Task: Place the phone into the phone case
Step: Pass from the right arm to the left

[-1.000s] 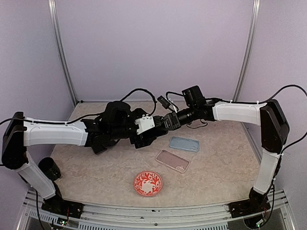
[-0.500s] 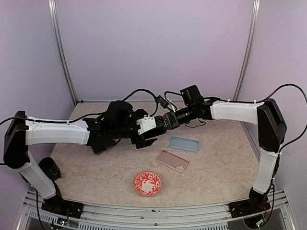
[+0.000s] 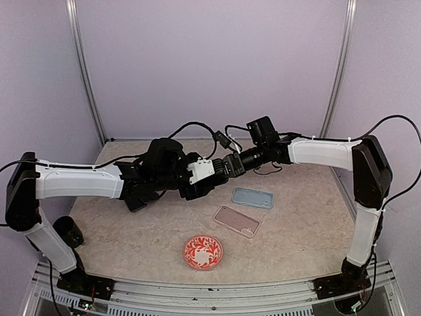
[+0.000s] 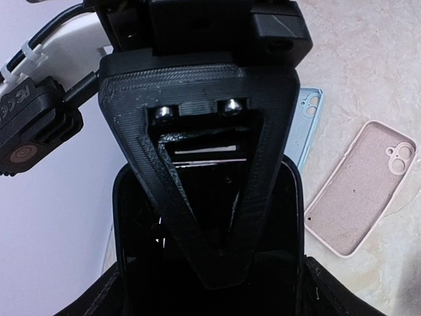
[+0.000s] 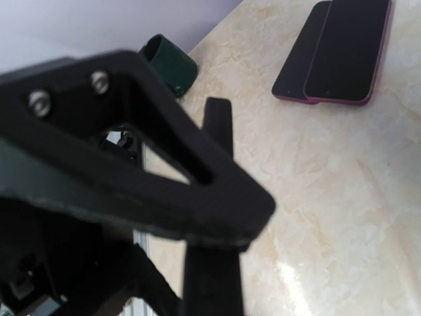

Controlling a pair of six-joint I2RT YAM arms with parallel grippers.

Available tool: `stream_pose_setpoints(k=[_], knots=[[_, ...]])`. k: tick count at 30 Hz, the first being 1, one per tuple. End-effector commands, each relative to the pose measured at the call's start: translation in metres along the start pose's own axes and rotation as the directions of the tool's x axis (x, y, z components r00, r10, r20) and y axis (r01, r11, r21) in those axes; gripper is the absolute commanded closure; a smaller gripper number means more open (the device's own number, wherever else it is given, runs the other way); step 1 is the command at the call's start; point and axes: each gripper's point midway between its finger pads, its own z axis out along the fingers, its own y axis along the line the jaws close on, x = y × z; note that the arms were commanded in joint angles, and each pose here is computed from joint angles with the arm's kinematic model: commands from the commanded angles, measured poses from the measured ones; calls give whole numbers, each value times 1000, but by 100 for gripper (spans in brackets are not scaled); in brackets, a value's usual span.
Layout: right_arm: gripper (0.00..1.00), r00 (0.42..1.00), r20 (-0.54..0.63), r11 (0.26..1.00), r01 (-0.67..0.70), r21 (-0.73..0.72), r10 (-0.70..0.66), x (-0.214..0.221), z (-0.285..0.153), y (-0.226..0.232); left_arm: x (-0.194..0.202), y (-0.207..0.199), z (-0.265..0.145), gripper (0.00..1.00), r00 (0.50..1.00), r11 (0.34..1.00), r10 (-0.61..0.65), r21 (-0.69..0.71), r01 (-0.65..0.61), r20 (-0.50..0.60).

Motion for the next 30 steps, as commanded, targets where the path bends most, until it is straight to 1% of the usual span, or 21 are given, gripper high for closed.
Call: stream_pose_setpoints(k=[1, 3, 5, 7, 11, 18, 21, 25, 27, 30], knots=[[100, 997, 28, 995, 74, -62, -73, -16, -1, 21, -1, -6, 6, 29, 1000, 1000, 7, 29, -6, -20], [100, 997, 29, 995, 74, -60, -73, -17, -2, 20, 0, -7, 7, 38, 1000, 999, 8, 31, -7, -24], [100, 997, 31, 995, 75, -60, -74, -17, -2, 21, 0, -7, 7, 42, 1000, 999, 8, 31, -7, -28], [100, 997, 32, 995, 75, -60, -73, -18, -2, 21, 1, -8, 7, 48, 1000, 999, 7, 32, -6, -30], [100, 997, 36, 996, 70, -60, -68, -19, -3, 20, 1, -7, 7, 58, 999, 1000, -3, 28, 4, -33], [72, 996, 56, 996, 67, -53, -64, -24, -11, 19, 3, -3, 10, 67, 998, 1000, -29, 6, 30, -47], [62, 996, 66, 996, 67, -53, -64, -26, -14, 19, 5, -2, 11, 72, 998, 999, -36, -2, 36, -57], [49, 995, 81, 997, 68, -45, -64, -28, -22, 19, 8, -1, 12, 74, 997, 999, -43, -9, 42, -68], [46, 994, 90, 997, 70, -34, -66, -29, -27, 19, 10, 0, 12, 74, 996, 999, -47, -14, 46, -73], [46, 993, 100, 998, 63, -11, -61, -28, -34, 16, 11, 2, 12, 74, 996, 998, -54, -19, 53, -76]])
